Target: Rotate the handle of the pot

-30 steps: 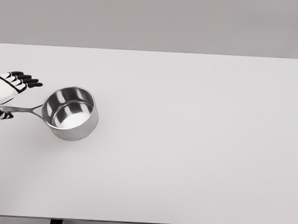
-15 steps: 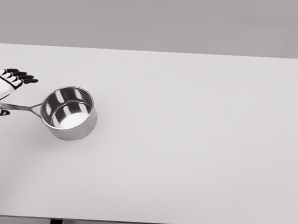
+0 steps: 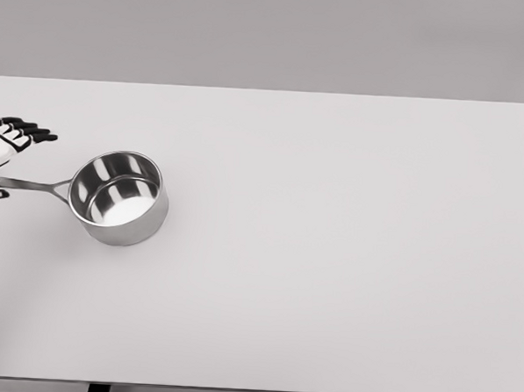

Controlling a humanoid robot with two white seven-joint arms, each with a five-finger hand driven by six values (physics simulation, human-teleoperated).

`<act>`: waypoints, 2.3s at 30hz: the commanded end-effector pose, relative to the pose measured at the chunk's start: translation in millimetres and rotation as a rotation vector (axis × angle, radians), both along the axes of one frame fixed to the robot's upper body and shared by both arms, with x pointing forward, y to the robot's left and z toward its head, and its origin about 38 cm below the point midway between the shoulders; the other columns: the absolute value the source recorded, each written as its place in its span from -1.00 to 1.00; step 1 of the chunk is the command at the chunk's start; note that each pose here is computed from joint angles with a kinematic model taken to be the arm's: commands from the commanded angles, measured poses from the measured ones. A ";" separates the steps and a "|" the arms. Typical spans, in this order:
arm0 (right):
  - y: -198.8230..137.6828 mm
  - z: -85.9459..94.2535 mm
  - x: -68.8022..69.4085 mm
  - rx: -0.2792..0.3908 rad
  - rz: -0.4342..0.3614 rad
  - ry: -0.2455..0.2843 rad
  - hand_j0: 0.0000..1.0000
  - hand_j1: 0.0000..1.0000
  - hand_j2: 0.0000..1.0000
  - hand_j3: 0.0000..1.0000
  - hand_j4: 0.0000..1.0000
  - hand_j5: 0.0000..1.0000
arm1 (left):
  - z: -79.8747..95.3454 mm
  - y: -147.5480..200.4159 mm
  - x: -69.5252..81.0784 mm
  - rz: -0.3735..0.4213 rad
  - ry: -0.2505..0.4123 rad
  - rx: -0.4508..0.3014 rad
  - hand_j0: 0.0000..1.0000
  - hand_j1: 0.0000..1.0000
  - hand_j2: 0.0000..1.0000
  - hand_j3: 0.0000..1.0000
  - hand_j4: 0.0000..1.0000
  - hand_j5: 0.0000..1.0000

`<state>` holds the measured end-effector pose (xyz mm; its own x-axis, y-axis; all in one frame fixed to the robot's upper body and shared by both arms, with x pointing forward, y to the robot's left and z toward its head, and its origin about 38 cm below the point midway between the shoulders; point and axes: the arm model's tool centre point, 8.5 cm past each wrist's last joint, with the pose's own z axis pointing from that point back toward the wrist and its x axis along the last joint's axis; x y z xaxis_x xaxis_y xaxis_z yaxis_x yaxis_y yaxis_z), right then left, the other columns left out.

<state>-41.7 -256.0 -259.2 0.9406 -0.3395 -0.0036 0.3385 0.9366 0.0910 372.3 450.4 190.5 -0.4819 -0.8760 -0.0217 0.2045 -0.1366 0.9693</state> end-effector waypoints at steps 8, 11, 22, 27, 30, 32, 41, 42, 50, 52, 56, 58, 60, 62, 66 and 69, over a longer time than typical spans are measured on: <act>0.0 0.0 0.0 0.000 0.000 0.000 1.00 1.00 1.00 1.00 1.00 1.00 | 1.1 7.8 3.3 0.024 0.000 -0.007 1.00 1.00 1.00 1.00 1.00 1.00; 0.0 0.0 0.0 0.000 0.000 0.000 1.00 1.00 1.00 1.00 1.00 1.00 | 0.5 9.4 3.5 0.029 0.002 -0.008 1.00 1.00 1.00 1.00 1.00 1.00; 0.0 0.0 0.0 0.000 0.000 0.000 1.00 1.00 1.00 1.00 1.00 1.00 | 3.7 17.0 7.9 0.053 -0.005 -0.012 1.00 1.00 1.00 1.00 1.00 1.00; 0.0 0.0 0.0 0.000 0.000 0.000 1.00 1.00 1.00 1.00 1.00 1.00 | 5.9 16.8 9.5 0.053 -0.010 -0.012 1.00 1.00 1.00 1.00 1.00 1.00; 0.0 0.0 0.0 0.000 0.000 0.000 1.00 1.00 1.00 1.00 1.00 1.00 | 2.7 14.8 9.6 0.047 -0.001 -0.010 1.00 1.00 1.00 1.00 1.00 1.00; 0.0 0.0 0.0 0.000 0.000 0.000 1.00 1.00 1.00 1.00 1.00 1.00 | 2.3 13.6 9.7 0.044 -0.001 -0.013 1.00 1.00 1.00 1.00 1.00 1.00; 0.0 0.0 0.0 0.000 0.000 0.000 1.00 1.00 1.00 1.00 1.00 1.00 | -9.9 -2.4 11.6 0.017 0.010 -0.030 1.00 1.00 1.00 1.00 1.00 1.00; 0.0 0.0 0.0 0.000 0.000 0.000 1.00 1.00 1.00 1.00 1.00 1.00 | -11.4 -6.1 13.0 0.014 0.007 -0.042 1.00 1.00 1.00 1.00 1.00 1.00; 0.0 0.0 0.1 0.000 0.000 -0.001 1.00 1.00 1.00 1.00 1.00 1.00 | -13.4 -4.4 12.9 0.019 0.012 -0.032 1.00 1.00 1.00 1.00 1.00 1.00; 0.0 0.0 0.0 0.000 0.000 0.000 1.00 1.00 1.00 1.00 1.00 1.00 | -11.4 -3.9 11.4 0.016 0.010 -0.031 1.00 1.00 1.00 1.00 1.00 1.00; 0.0 0.0 0.0 0.000 0.000 0.000 1.00 1.00 1.00 1.00 1.00 1.00 | -2.8 -17.9 9.7 -0.028 -0.017 -0.031 1.00 1.00 1.00 1.00 1.00 1.00; 0.0 0.0 0.0 0.000 0.000 0.000 1.00 1.00 1.00 1.00 1.00 1.00 | 4.3 -26.7 9.2 -0.055 -0.038 -0.031 1.00 1.00 1.00 1.00 1.00 1.00; 0.0 0.0 0.1 0.000 0.000 -0.001 1.00 1.00 1.00 1.00 1.00 1.00 | 11.8 -38.7 5.4 -0.092 -0.063 -0.046 1.00 1.00 1.00 1.00 1.00 1.00; 0.0 0.0 0.0 0.000 0.000 0.000 1.00 1.00 1.00 1.00 1.00 1.00 | 12.9 -46.9 -3.3 -0.124 -0.063 -0.065 1.00 1.00 1.00 1.00 1.00 1.00; 0.0 0.0 0.0 0.000 0.000 0.000 1.00 1.00 1.00 1.00 1.00 1.00 | 15.7 -49.1 -8.7 -0.140 -0.062 -0.060 1.00 1.00 1.00 1.00 1.00 1.00; 0.0 0.0 0.0 0.000 0.000 0.000 1.00 1.00 1.00 1.00 1.00 1.00 | 16.6 -49.2 -9.1 -0.141 -0.064 -0.060 1.00 1.00 1.00 1.00 1.00 1.00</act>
